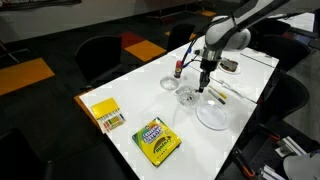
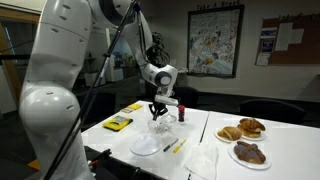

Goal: Put one sachet in the glass bowl

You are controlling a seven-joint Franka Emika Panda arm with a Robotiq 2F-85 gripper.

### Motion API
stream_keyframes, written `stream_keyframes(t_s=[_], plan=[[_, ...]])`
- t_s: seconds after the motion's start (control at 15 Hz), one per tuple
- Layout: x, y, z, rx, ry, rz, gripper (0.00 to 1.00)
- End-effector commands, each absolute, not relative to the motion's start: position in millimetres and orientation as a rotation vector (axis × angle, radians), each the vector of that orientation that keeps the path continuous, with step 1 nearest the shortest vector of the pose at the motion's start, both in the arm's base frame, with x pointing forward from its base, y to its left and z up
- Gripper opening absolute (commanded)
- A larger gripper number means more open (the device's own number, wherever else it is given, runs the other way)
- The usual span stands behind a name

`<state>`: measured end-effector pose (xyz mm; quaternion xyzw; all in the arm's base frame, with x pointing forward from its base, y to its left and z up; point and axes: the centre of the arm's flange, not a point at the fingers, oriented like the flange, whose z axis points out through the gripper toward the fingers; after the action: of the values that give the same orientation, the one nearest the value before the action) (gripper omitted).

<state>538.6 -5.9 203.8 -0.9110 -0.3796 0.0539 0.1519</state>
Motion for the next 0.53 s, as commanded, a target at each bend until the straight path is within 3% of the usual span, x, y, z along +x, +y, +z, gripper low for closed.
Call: stream_keyframes(t_s=[0.0,0.07,0.47], plan=[[528.1,-4.3,182.8,-2.653,-1.311,0.067,0.32],[528.5,-3.2,180.5,-2.657,-1.365,0.041,0.33],[528.4,1.6,183.6,-2.630,-1.458,-0.039,0.74]])
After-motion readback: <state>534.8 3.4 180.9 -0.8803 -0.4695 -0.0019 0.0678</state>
